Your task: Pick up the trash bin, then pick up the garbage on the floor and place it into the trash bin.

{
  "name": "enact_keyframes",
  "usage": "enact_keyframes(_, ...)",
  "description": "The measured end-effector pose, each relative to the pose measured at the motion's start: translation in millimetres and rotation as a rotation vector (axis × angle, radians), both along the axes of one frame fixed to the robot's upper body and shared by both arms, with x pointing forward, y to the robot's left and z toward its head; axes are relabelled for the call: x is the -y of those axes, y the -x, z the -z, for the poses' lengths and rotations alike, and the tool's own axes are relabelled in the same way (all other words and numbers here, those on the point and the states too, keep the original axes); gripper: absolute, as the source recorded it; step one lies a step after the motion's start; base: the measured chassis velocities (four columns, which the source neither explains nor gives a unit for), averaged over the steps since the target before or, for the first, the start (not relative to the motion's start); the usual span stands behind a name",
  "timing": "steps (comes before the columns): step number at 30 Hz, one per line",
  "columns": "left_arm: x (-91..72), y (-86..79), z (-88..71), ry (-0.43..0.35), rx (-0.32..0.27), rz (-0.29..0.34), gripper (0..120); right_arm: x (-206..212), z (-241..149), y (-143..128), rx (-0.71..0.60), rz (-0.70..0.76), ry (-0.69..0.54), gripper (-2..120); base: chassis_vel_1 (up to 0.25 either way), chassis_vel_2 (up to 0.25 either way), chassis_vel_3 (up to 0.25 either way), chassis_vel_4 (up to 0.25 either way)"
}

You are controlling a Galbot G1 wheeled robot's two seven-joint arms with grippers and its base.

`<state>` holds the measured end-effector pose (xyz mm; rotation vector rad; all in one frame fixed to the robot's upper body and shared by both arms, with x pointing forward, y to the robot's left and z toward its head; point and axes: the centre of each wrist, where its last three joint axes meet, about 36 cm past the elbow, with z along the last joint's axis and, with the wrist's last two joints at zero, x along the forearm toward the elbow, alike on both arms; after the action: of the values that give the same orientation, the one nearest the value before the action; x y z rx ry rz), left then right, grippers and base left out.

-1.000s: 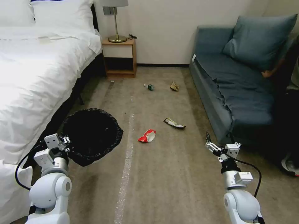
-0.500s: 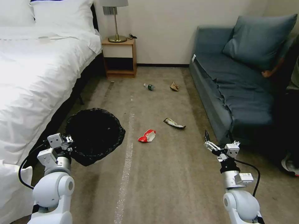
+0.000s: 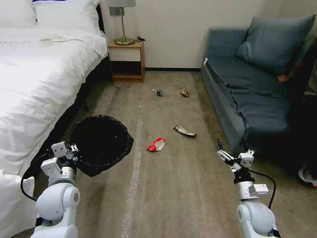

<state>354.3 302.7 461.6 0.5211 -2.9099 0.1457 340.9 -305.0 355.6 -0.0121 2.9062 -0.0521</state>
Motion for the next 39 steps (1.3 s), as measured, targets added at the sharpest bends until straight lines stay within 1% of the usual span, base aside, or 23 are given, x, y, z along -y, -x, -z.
enact_keyframes(17,-1.7,-1.7,-3.4,-0.005,0.009,-0.003,5,7,-5,-7,0.005,-0.004,-0.010,100,0.000,0.000,0.000,0.000)
enact_keyframes(27,-0.5,-3.2,-1.3,-0.006,0.008,-0.004,5,4,-1,-8,0.002,-0.013,-0.017,100,0.000,0.000,0.000,0.000)
enact_keyframes(39,-1.2,-4.5,1.2,-0.003,0.008,-0.008,5,5,4,-8,-0.001,-0.022,-0.013,100,-0.086,0.087,0.084,-0.084)
